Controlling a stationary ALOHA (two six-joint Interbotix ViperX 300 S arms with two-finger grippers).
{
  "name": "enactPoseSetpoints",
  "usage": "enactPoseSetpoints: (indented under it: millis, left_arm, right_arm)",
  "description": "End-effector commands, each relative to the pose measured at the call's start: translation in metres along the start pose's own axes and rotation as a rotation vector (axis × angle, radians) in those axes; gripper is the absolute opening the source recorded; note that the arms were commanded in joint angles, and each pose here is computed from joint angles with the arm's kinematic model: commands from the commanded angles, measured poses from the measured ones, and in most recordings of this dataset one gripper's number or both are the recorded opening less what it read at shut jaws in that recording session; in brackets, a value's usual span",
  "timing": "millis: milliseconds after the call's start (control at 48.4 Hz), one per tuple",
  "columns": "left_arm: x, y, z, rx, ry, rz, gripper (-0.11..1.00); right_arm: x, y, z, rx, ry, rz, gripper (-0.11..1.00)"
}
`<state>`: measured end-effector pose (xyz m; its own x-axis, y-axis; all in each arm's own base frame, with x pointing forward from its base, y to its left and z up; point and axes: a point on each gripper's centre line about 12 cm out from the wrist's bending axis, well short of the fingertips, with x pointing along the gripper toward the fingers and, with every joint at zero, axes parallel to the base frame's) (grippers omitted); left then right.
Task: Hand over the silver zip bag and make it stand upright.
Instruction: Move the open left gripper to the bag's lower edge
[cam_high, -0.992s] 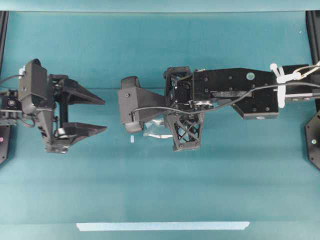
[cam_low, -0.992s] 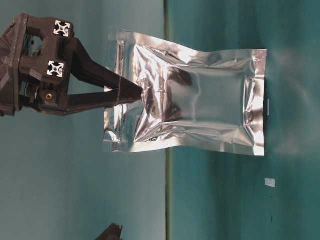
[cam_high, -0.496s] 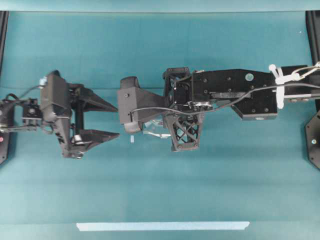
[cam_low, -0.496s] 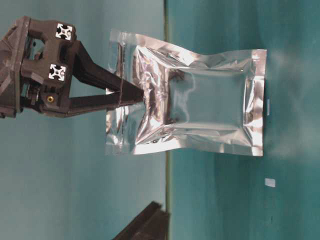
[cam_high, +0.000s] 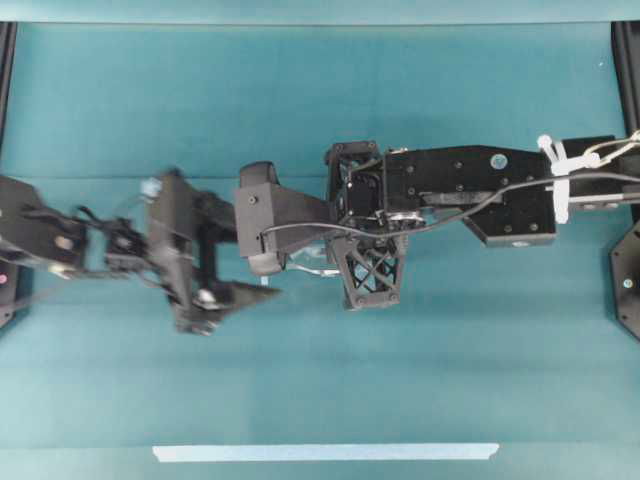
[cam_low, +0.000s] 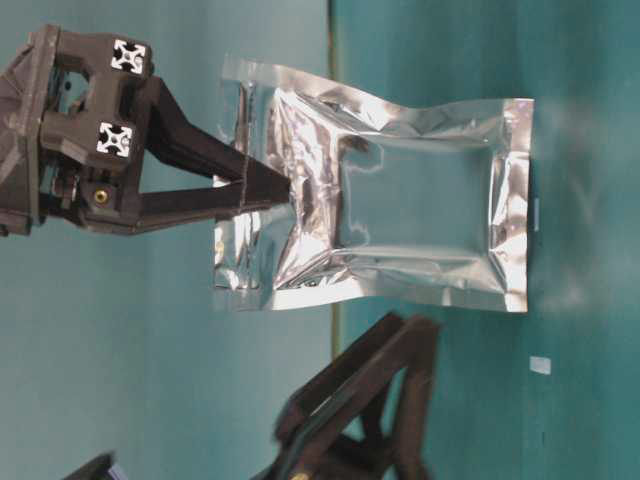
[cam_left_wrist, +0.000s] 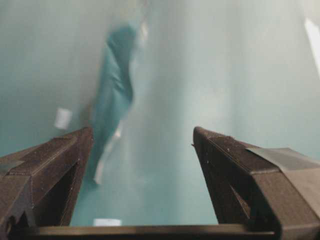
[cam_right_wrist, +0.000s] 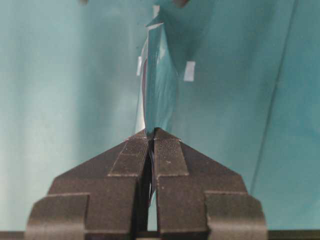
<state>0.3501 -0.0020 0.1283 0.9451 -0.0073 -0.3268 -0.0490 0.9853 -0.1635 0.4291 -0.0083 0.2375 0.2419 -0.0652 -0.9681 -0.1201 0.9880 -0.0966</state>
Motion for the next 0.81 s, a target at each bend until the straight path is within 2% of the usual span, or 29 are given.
enactPoseSetpoints:
  millis: [0, 289, 558, 785]
  left_arm:
    - [0.011, 0.003, 0.001, -0.007, -0.01, 0.005, 0.89]
    - [0.021, 0.022, -0.004, -0.022, -0.03, 0.048, 0.92]
    - [0.031, 0.021, -0.013, -0.021, -0.009, 0.045, 0.92]
    - [0.041, 0.022, -0.003, -0.019, -0.039, 0.045, 0.92]
  right_arm:
    - [-0.006, 0.001, 0.003, 0.008, -0.02, -0.001, 0.01]
    - [-0.005, 0.002, 0.002, 0.008, -0.017, 0.0, 0.01]
    - [-0.005, 0.002, 0.001, 0.008, -0.016, 0.002, 0.01]
    - [-0.004, 0.002, 0.001, 0.008, -0.013, 0.002, 0.01]
